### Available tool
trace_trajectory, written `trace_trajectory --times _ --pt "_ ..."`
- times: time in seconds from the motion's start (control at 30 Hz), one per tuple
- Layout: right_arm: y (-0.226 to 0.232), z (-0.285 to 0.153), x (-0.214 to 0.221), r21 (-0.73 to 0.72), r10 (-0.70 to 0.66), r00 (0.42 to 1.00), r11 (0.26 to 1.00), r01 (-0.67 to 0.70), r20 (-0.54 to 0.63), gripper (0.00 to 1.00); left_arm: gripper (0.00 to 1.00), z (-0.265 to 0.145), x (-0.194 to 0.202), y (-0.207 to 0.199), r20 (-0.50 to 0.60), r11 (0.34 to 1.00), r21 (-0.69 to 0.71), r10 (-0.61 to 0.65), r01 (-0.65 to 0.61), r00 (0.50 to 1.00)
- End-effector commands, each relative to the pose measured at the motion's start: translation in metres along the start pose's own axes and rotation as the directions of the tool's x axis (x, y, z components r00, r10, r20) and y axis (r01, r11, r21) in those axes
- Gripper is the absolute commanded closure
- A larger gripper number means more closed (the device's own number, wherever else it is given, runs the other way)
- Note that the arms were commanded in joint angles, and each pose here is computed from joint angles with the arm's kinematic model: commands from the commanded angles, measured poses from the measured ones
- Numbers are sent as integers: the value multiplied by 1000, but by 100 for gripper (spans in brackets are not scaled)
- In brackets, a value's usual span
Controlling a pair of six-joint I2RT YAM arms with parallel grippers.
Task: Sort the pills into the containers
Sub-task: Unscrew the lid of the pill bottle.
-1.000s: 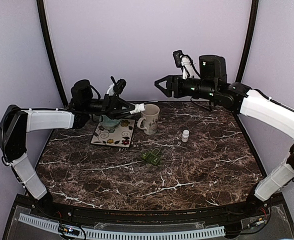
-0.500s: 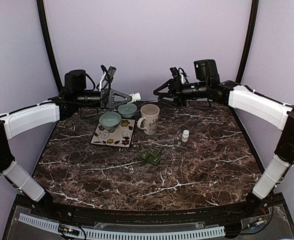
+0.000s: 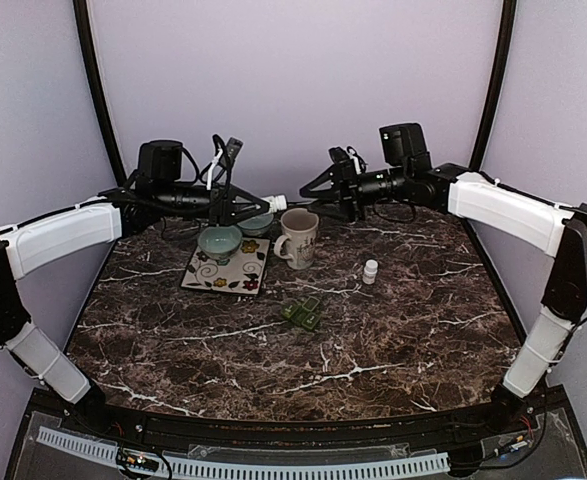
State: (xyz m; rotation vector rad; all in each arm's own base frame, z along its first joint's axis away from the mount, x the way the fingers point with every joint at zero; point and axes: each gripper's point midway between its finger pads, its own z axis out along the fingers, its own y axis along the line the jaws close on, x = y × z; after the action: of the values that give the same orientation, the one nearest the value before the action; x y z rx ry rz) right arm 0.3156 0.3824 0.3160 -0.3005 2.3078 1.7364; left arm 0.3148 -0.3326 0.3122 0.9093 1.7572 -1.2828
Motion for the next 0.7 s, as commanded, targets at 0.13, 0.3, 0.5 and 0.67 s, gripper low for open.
trace_trajectory --times 0.13,0.3,0.5,0.67 --pt "20 14 2 -76 -19 999 997 16 -31 51 100 3 -8 -11 -3 998 37 56 -56 998" --pt "25 18 2 -91 -17 999 996 13 -41 50 100 5 -7 -13 -7 997 46 56 -56 998" --pt "28 23 5 -106 -16 998 994 10 -55 51 100 8 -4 -14 -14 997 51 56 -56 998" --pt "27 27 8 -107 -12 998 994 5 -68 52 100 9 -6 -15 -12 997 54 60 -60 998"
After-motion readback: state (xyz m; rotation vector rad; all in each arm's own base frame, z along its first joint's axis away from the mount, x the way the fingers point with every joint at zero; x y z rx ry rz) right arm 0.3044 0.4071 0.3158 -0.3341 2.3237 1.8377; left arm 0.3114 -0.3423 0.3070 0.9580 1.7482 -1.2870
